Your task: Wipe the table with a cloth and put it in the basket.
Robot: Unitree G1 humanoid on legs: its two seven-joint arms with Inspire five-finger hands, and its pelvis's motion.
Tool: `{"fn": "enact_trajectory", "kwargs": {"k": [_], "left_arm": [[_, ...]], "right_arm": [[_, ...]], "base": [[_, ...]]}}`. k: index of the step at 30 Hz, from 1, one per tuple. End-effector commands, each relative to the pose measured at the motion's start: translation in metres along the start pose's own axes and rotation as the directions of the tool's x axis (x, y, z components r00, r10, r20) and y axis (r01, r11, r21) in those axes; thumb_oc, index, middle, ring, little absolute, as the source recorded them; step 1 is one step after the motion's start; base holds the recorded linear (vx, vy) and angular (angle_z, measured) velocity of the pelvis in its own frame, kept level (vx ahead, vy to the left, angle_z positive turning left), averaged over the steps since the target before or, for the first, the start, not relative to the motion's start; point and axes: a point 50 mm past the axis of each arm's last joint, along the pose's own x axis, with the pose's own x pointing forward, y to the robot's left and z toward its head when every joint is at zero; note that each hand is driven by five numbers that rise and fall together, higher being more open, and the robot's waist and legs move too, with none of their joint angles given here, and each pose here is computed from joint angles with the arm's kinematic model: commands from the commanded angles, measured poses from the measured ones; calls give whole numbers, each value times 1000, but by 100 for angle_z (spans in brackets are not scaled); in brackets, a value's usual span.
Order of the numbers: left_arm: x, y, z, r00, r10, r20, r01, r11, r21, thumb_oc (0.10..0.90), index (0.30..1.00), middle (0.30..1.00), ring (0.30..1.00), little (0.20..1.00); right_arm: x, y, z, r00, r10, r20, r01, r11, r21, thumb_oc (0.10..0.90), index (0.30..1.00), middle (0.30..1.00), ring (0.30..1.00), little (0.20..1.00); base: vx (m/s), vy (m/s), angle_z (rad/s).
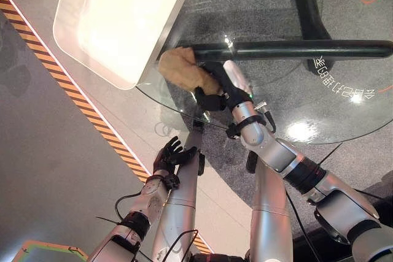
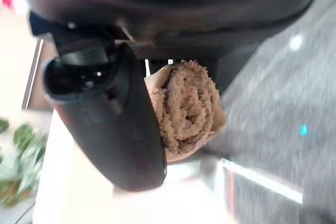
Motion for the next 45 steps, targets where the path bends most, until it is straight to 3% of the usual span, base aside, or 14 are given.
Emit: {"fn": "enact_trajectory", "kwargs": {"k": [1, 9, 17, 28, 34, 39, 45], "left_arm": [[-18, 15, -41, 994, 29, -103, -28, 1000, 12, 800, 900, 900, 900, 900], [-23, 25, -43, 994, 55, -97, -53, 998, 18, 800, 900, 900, 900, 900], [-26, 35, -39, 995, 68, -77, -67, 998, 12, 800, 900, 900, 900, 900], [-26, 37, -34, 996, 68, -58, -68, 998, -3, 800, 900, 900, 900, 900], [-26, 37, -32, 996, 71, -52, -71, 997, -9, 800, 900, 900, 900, 900], [-26, 36, -32, 996, 68, -52, -69, 998, -13, 800, 900, 900, 900, 900], [-25, 33, -31, 996, 64, -56, -65, 998, -17, 800, 900, 900, 900, 900]], "right_arm": [[2, -39, -10, 970, -243, -12, 242, 968, -62, 100, 300, 300, 300, 200], [4, -96, -38, 877, -472, -85, 451, 872, -188, 100, 300, 300, 300, 200], [-13, -144, -71, 716, -670, -197, 637, 742, -208, 100, 300, 300, 300, 200], [-40, -174, -99, 492, -818, -299, 799, 560, -218, 100, 300, 300, 300, 200], [-48, -181, -101, 350, -876, -331, 900, 413, -140, 100, 300, 300, 300, 200], [-50, -179, -98, 341, -884, -320, 918, 386, -89, 100, 300, 300, 300, 200], [-36, -169, -80, 484, -839, -249, 861, 507, -35, 100, 300, 300, 300, 200]], "base": [[2, -49, -5], [-2, -29, -3], [-2, -2, -1], [-5, -2, -4], [-1, 1, -2], [0, 0, 0], [0, 0, 0]]}}
